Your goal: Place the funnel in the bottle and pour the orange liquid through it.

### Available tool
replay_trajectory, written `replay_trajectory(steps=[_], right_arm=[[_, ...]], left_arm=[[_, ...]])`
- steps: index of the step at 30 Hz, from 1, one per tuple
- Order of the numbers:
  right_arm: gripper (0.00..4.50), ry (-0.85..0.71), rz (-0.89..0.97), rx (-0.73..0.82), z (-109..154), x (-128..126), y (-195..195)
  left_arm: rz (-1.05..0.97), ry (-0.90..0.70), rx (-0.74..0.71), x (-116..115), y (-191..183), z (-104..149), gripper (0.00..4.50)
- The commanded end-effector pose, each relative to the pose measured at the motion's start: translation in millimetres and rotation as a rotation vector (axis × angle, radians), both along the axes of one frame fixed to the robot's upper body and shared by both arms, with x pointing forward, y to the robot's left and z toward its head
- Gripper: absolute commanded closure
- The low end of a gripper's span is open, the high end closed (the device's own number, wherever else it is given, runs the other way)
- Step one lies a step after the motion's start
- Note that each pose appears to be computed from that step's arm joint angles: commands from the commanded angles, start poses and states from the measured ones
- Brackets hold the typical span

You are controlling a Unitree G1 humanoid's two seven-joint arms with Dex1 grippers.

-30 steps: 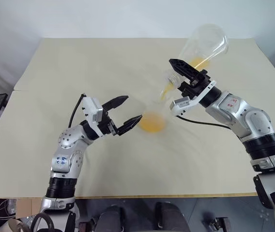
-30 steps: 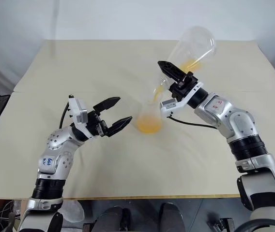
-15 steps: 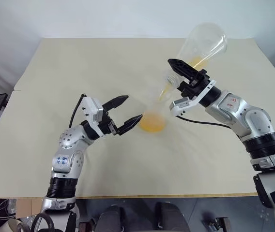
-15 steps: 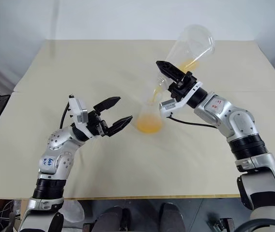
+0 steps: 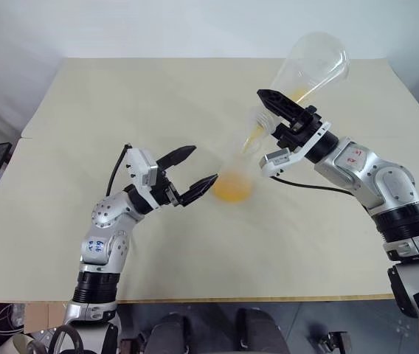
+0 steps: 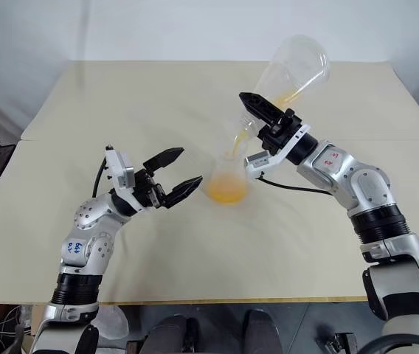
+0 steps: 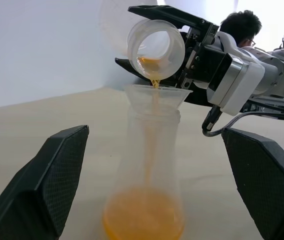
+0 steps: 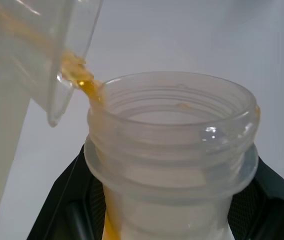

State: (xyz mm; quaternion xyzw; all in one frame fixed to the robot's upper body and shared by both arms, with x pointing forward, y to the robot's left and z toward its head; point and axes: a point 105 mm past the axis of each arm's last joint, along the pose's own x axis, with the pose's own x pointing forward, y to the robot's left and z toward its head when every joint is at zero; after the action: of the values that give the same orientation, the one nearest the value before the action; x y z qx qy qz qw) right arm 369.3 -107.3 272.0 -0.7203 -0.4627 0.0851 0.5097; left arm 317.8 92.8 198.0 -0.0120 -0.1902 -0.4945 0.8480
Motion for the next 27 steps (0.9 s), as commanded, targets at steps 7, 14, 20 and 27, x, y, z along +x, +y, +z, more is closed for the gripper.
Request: replay_trajectory(steps=[7,14,20,27], right_arm=[[1.98,-0.08,0.023,0.004,18.4,-7.2,4.3],[1.98,-0.092,0.023,0.011,21.0,-7.2,4.7],[1.98,-0.101,0.029,0.013,21.7,-8.0,6.8],[1.98,-0.118,0.032,0.023,23.5,-8.7,7.8]], left_arm=[[-0.011,-0.045,-0.014,-5.5,-2.9,7.7,0.0],[-0.007,-0.045,-0.015,-5.4,-2.4,7.6,0.0],[-0.005,-0.045,-0.014,-5.2,-1.8,7.5,0.0],[-0.003,-0.045,-0.012,-5.1,-0.8,7.5,0.0]])
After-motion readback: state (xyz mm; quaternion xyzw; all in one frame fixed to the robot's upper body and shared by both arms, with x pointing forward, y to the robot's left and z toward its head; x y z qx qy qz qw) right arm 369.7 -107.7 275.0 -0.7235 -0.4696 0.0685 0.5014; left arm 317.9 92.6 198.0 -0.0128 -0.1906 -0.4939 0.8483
